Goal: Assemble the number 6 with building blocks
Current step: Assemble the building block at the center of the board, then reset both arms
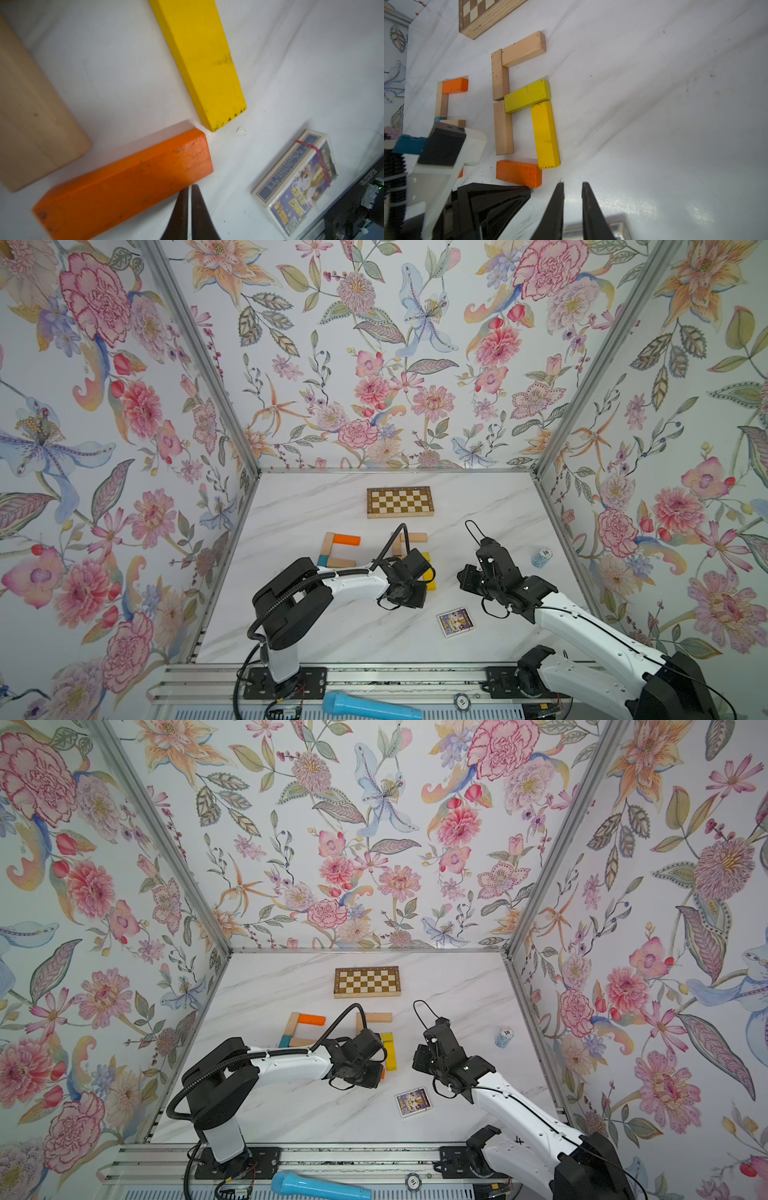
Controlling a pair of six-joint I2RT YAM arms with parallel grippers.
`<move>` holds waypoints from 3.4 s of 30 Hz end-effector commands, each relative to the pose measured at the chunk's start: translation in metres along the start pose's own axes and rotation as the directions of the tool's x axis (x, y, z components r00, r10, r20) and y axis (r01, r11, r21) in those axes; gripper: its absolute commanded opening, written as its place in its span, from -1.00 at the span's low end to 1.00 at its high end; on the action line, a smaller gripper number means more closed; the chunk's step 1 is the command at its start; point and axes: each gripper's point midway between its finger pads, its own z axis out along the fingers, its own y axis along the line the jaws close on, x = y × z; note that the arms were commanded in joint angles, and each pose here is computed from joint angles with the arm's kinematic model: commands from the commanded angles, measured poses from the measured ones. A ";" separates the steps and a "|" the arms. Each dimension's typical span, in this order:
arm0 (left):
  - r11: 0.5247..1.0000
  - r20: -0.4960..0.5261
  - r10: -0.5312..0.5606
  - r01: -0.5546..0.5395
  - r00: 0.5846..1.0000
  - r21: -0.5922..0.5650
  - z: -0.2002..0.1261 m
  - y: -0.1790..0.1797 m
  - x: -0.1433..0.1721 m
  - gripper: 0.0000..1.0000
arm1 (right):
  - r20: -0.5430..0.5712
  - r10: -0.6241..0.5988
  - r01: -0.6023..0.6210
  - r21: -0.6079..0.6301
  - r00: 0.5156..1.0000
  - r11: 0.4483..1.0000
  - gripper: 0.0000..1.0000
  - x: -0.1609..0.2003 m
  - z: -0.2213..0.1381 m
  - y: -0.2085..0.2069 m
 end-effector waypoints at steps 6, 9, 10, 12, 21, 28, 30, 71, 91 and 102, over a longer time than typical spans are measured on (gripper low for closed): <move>0.998 0.005 0.042 -0.042 0.999 -0.051 0.001 0.004 -0.009 -0.81 | -0.023 -0.037 0.038 0.036 0.999 0.999 -0.63 0.009 0.001 -0.010; 0.997 0.012 0.050 -0.049 0.999 -0.054 -0.004 0.004 -0.011 -0.81 | -0.027 -0.046 0.047 0.038 0.999 0.998 -0.63 0.010 0.002 -0.010; 0.997 0.015 0.052 -0.051 0.999 -0.053 -0.006 0.003 -0.012 -0.81 | -0.028 -0.053 0.054 0.039 0.998 0.998 -0.62 0.011 0.002 -0.009; 0.997 0.022 0.053 -0.052 0.998 -0.053 -0.015 0.004 -0.010 -0.81 | -0.028 -0.067 0.068 0.042 0.997 0.997 -0.62 0.012 0.002 -0.007; 0.994 -0.013 0.036 -0.037 0.999 -0.104 -0.027 0.028 0.016 -0.79 | -0.034 -0.097 0.098 0.035 0.995 0.995 -0.62 0.014 0.010 0.002; 0.990 -0.021 0.034 -0.037 0.999 -0.139 -0.020 0.038 0.017 -0.80 | -0.039 -0.113 0.114 0.038 0.993 0.993 -0.63 0.016 0.012 0.004; 0.990 -0.020 0.038 -0.040 0.999 -0.137 -0.017 0.037 0.014 -0.81 | -0.041 -0.113 0.114 0.039 0.993 0.993 -0.63 0.016 0.012 0.003; 0.996 0.016 0.034 -0.033 0.999 -0.081 -0.011 0.023 -0.020 -0.87 | -0.053 -0.128 0.130 0.049 0.990 0.990 -0.60 0.018 0.019 -0.001; 0.812 0.751 0.211 0.316 0.626 -0.492 -0.321 0.227 -0.104 0.98 | 0.596 -0.336 0.096 0.397 0.729 0.913 0.98 -0.132 -0.058 -0.123; 0.756 0.839 0.194 0.468 0.507 -0.458 -0.267 0.352 -0.067 0.98 | 0.652 -0.393 0.101 0.439 0.648 0.893 0.98 -0.144 -0.035 -0.145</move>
